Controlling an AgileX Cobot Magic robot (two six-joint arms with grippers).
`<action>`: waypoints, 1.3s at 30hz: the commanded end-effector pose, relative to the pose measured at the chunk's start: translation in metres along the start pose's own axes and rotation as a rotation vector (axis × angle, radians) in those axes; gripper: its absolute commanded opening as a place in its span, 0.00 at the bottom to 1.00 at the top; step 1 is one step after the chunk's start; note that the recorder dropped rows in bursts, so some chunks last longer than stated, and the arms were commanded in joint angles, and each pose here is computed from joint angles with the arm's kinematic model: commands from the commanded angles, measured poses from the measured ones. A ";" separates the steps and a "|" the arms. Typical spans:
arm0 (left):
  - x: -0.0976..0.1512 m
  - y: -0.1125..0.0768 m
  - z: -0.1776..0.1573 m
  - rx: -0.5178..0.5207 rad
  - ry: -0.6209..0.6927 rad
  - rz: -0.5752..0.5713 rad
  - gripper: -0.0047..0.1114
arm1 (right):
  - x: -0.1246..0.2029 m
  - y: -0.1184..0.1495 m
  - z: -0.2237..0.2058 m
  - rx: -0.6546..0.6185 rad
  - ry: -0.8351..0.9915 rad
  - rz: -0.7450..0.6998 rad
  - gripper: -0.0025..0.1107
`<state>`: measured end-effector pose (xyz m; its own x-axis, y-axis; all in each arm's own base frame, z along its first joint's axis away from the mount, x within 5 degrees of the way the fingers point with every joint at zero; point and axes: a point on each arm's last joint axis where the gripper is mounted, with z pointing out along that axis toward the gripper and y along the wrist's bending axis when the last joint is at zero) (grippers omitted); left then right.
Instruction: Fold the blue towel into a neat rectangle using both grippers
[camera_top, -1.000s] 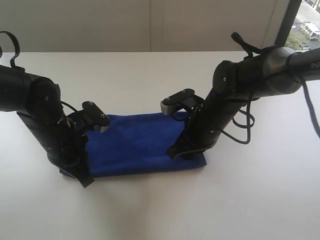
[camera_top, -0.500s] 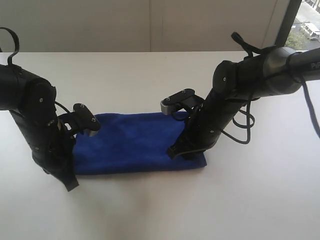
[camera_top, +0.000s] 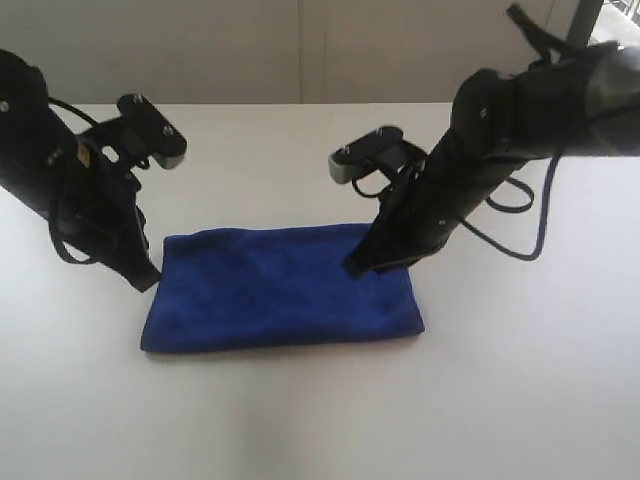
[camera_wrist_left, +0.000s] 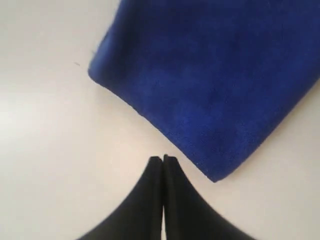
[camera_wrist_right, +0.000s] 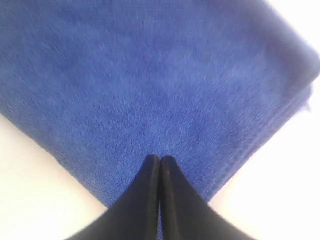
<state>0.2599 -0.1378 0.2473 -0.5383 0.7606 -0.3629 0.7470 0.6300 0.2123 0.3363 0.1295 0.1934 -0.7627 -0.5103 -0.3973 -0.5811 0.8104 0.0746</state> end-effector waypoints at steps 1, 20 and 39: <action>0.000 0.002 -0.037 -0.041 -0.109 -0.073 0.04 | -0.013 0.003 -0.047 0.048 -0.141 -0.015 0.02; 0.145 -0.044 -0.229 -0.279 -0.817 -0.407 0.04 | 0.098 0.051 -0.230 0.269 -0.764 0.171 0.02; 0.203 -0.094 -0.049 -0.127 -1.095 -0.482 0.04 | 0.206 0.056 -0.113 0.215 -0.993 0.293 0.02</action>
<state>0.0605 -0.0319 0.2083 -0.1277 -0.0201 -0.9916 0.4622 0.8834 -0.0774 0.1153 0.0382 0.2323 -0.2526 0.0989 -0.9625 -0.2739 0.9468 0.1691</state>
